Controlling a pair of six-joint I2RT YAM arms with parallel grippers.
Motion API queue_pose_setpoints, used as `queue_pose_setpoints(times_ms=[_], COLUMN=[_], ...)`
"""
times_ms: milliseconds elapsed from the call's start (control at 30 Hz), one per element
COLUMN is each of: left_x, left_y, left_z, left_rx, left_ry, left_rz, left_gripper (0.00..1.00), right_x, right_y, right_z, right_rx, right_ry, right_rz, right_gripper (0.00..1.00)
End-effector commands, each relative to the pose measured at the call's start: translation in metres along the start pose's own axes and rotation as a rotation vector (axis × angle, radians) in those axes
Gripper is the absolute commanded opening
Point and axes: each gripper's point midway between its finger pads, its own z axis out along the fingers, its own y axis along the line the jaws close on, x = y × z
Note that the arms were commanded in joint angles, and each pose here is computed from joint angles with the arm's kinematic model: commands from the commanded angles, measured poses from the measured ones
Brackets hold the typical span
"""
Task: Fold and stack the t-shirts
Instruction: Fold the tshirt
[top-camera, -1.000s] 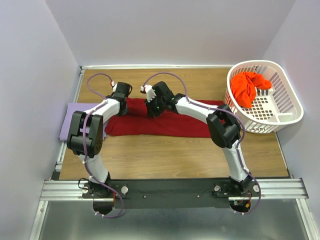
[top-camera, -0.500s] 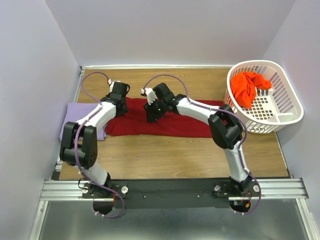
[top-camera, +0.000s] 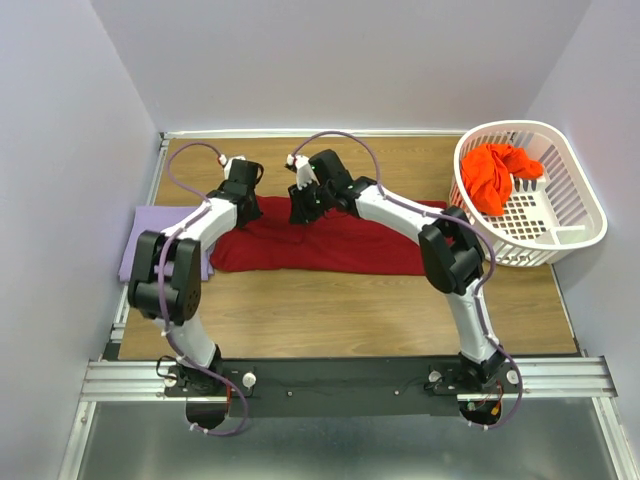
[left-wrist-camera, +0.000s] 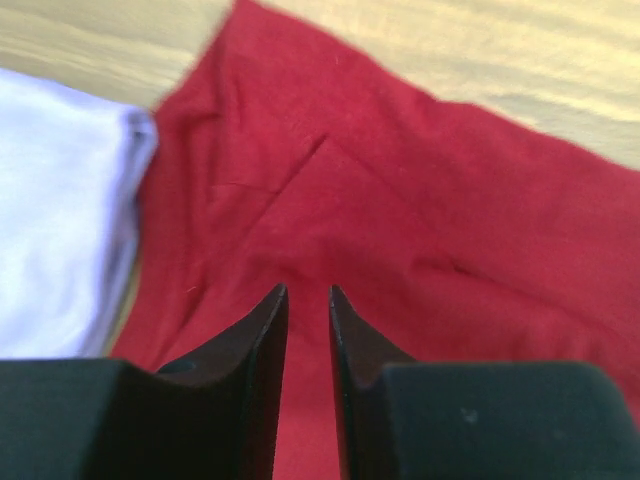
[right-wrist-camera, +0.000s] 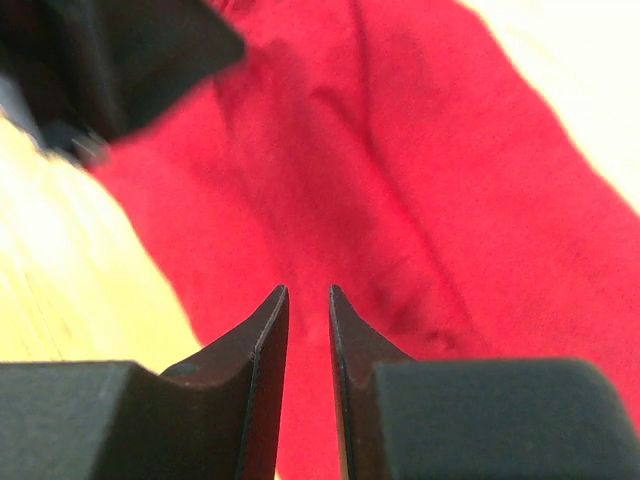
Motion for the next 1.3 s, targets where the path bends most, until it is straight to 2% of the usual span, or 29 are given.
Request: queue_pose_setpoints(times_ms=[0,167,400,467,600,667,700,833,900,933,967,1067,1100,1267], left_x=[0.009,0.026,0.027,0.022,0.001,-0.012,-0.016,-0.020,-0.007,0.001,0.005,0.037,0.051,0.086], left_y=[-0.006,0.010,0.024,0.023,0.015,0.010,0.004,-0.009,-0.012,-0.020,-0.022,-0.022,-0.017,-0.010], left_z=[0.032,0.057,0.066,0.062,0.045,0.031,0.024,-0.006,-0.013,-0.018,-0.023,-0.025,-0.025,-0.013], left_rx=[0.008,-0.038,-0.069,-0.057,-0.015,0.006,0.017,0.012,0.010,0.025,0.037,0.045,0.036,0.033], left_ry=[0.056,0.117,0.135,0.124,0.071,0.036,0.024,-0.018,-0.006,0.001,0.000,0.047,0.067,0.128], left_rz=[-0.054,-0.099,-0.132,-0.129,-0.126,-0.123,-0.113,-0.089,-0.079,-0.065,-0.083,-0.077,-0.088,-0.093], left_gripper=[0.29,0.28,0.28,0.31,0.44,0.48,0.50,0.56,0.56,0.56,0.56,0.56,0.56,0.55], right_x=[0.007,0.047,0.087,0.078,0.063,0.057,0.043,0.055,0.077,0.077,0.097,0.116,0.134,0.172], right_y=[-0.023,-0.052,-0.085,-0.084,-0.079,-0.080,-0.077,-0.089,-0.092,-0.096,-0.097,-0.102,-0.104,-0.099], right_z=[0.021,0.036,0.025,0.016,-0.008,-0.021,-0.035,-0.071,-0.083,-0.097,-0.101,-0.123,-0.129,-0.147], right_rx=[-0.018,-0.003,0.080,0.092,0.117,0.152,0.171,0.331,0.388,0.441,0.466,0.560,0.597,0.641], right_ry=[-0.009,0.055,0.087,0.068,0.033,0.014,-0.020,-0.019,0.022,0.016,0.055,0.077,0.109,0.172], right_rz=[0.121,0.208,0.295,0.274,0.222,0.199,0.180,0.161,0.175,0.185,0.200,0.225,0.243,0.292], right_gripper=[0.29,0.27,0.27,0.27,0.28,0.31,0.38,0.53,0.58,0.59,0.59,0.60,0.60,0.61])
